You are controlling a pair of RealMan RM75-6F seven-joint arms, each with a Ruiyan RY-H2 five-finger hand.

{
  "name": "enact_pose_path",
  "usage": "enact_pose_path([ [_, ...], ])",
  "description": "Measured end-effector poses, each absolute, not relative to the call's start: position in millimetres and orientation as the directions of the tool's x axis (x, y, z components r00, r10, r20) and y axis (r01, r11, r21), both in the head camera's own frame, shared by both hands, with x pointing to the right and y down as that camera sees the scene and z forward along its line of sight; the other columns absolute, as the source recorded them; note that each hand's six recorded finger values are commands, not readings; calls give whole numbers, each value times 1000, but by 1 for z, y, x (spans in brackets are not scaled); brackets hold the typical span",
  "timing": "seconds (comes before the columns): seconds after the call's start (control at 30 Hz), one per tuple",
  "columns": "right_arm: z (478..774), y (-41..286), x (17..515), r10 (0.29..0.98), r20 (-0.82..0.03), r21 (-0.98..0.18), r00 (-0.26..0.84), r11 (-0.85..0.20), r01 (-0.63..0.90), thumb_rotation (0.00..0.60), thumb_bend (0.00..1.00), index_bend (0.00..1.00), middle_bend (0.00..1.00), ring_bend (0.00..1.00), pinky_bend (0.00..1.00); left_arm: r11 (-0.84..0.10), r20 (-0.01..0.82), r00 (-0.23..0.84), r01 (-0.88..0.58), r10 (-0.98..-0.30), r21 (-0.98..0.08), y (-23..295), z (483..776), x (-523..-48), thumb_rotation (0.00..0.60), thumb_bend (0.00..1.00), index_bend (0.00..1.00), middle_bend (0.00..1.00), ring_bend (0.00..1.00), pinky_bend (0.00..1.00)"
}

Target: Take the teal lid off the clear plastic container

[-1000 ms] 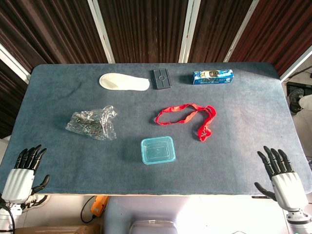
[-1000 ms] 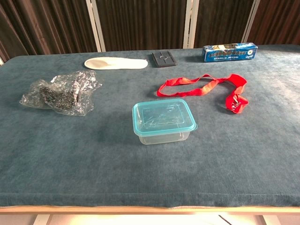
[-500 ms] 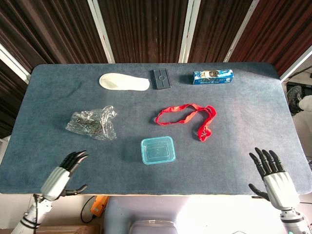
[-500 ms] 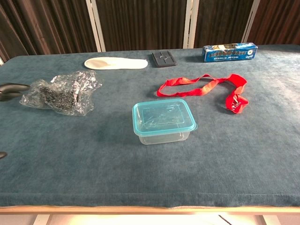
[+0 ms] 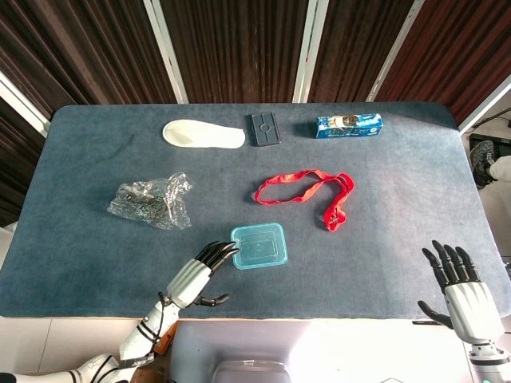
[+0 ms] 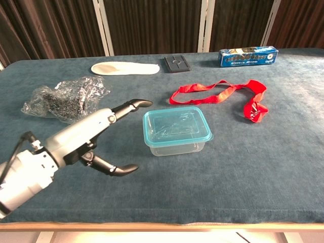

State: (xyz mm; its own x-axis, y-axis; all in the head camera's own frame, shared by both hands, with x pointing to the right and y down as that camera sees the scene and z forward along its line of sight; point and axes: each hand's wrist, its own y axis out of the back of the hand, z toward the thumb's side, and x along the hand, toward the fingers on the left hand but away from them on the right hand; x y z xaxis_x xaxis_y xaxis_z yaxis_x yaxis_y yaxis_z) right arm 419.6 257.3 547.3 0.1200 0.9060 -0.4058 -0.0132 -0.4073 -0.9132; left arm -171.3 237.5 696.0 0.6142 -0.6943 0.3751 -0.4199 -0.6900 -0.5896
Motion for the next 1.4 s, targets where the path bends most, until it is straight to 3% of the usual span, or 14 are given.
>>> enact_pose_path([
  [0.27,544,258,422,896,-425,-903,128,-430,9,600,278,0,0,0,0,-672,431,564,-333,-704,-662,220,729,-149,600,221,0,0,0,0],
  [0.6,544,262,419,873,-461,-883,156,-470,21,600,278,0,0,0,0,-644,428,541,-308,-724,-701,209,735,-131,600,219,0,0,0,0],
  [1.17,541,260,423,875,-459,-882,153,-470,41,600,278,0,0,0,0,-705,486,548,-311,-681,-637,200,753,-107,600,270,0,0,0,0],
  [1.3,541,260,422,875,-458,-883,156,-468,40,600,278,0,0,0,0,-719,497,547,-330,-674,-611,198,756,-105,600,301,22,73,1,48],
  [1.4,541,260,422,875,-458,-883,155,-468,39,600,278,0,0,0,0,-717,495,544,-341,-678,-608,196,756,-105,600,331,61,165,42,145],
])
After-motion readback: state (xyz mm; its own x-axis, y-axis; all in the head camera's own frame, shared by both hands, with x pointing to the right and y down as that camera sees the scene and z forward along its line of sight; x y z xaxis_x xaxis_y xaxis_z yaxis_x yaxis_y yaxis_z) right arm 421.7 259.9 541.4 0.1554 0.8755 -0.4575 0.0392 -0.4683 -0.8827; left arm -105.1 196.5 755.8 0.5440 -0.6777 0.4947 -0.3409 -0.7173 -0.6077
